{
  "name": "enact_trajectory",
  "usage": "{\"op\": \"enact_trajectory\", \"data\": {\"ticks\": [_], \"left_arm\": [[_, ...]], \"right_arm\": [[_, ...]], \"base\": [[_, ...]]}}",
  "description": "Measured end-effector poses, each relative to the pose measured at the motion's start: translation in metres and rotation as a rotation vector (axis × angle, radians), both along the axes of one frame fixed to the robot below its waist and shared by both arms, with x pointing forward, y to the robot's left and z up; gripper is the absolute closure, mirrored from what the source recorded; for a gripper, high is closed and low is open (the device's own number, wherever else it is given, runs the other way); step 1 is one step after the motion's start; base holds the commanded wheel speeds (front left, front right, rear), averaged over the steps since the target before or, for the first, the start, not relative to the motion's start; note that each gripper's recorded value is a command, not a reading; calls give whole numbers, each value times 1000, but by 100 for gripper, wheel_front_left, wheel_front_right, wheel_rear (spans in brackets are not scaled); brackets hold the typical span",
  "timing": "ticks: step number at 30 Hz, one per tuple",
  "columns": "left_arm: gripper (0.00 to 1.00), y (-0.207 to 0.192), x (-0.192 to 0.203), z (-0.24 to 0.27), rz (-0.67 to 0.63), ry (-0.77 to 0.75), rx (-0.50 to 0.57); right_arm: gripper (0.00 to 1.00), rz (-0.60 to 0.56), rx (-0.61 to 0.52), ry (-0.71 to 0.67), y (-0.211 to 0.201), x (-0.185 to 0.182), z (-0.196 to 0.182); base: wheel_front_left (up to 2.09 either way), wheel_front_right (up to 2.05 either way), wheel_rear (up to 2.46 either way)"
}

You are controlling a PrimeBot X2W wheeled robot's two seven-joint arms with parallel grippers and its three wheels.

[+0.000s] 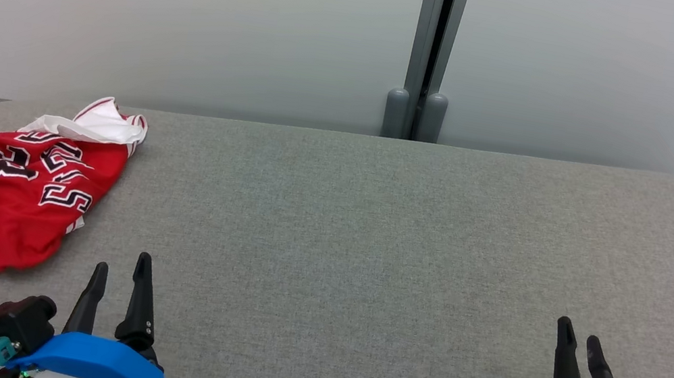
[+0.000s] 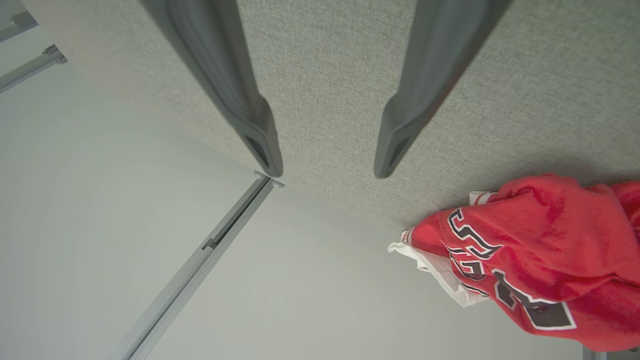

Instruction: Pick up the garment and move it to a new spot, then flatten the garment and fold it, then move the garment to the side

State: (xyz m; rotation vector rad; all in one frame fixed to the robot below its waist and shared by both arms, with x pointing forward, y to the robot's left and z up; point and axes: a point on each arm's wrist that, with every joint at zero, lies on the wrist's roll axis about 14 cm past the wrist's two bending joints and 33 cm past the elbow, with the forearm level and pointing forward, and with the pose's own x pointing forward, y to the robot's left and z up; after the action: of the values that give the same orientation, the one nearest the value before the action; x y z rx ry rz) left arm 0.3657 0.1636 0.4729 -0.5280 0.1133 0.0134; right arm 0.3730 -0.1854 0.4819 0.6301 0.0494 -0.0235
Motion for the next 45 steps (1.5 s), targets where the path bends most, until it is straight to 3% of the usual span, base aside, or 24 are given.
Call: {"op": "enact_trajectory", "data": {"ticks": [21, 45], "left_arm": [[0, -8, -4, -1, -37, -33, 197], [0, -13, -11, -9, -53, -38, 317]], "right_arm": [[0, 46, -195, -23, 8, -1, 4], [0, 88, -375, -30, 14, -6, 2]], "base": [[0, 0, 0], [0, 0, 0]]}}
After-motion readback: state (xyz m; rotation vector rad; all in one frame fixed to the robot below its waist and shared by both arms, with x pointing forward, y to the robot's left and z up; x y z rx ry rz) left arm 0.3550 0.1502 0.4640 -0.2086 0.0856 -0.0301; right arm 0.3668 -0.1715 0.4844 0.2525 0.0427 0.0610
